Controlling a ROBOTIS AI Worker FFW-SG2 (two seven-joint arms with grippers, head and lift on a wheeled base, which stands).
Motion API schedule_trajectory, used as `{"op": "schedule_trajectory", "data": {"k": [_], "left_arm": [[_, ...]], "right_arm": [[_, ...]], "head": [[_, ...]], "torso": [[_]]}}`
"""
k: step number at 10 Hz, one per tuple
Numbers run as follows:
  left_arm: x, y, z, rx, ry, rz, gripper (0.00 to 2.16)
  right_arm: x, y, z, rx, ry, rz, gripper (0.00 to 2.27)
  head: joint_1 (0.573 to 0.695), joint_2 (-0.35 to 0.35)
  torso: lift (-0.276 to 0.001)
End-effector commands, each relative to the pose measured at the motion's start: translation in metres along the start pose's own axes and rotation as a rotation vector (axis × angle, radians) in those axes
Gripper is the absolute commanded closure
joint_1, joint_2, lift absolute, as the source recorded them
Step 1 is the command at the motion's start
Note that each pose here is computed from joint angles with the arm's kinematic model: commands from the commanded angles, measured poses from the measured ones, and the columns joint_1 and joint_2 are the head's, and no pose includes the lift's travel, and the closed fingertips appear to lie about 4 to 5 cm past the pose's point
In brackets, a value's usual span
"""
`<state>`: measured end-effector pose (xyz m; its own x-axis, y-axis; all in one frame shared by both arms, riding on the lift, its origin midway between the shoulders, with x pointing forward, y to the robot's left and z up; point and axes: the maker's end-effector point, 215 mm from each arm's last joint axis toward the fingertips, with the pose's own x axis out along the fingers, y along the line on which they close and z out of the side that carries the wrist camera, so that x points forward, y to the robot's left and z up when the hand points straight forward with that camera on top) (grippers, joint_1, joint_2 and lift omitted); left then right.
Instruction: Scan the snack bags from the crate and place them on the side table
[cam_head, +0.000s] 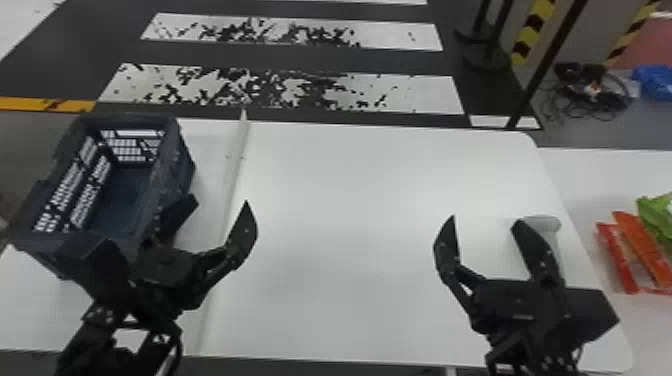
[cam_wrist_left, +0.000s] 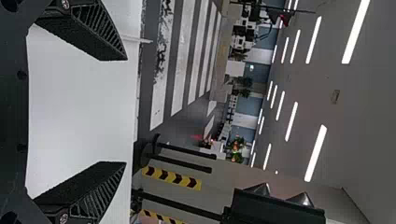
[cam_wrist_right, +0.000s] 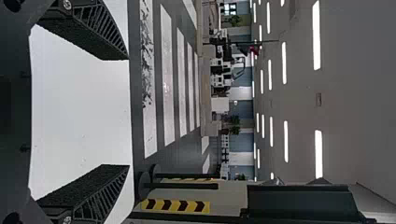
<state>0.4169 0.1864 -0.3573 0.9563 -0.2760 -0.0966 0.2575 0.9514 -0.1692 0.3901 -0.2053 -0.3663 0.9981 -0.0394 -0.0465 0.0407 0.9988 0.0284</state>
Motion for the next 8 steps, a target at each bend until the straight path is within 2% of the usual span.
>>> {"op": "schedule_trajectory", "data": {"k": [1,8], "left_arm": [[0.0,0.0003,0.0,0.0,0.0,0.001,0.07],[0.0007,-0.0015,0.0006,0.0,-0.001,0.007,0.07]], "right_arm": [[-0.0002,0.0002,-0.0008,0.001,0.002,0.0,0.06],[0.0015,0.0002,-0.0026,-0.002,0.004,0.002,0.06]], "head": [[0.695,-0.027],[0.695,-0.026]], "torso": [[-0.081],[-0.081]]}}
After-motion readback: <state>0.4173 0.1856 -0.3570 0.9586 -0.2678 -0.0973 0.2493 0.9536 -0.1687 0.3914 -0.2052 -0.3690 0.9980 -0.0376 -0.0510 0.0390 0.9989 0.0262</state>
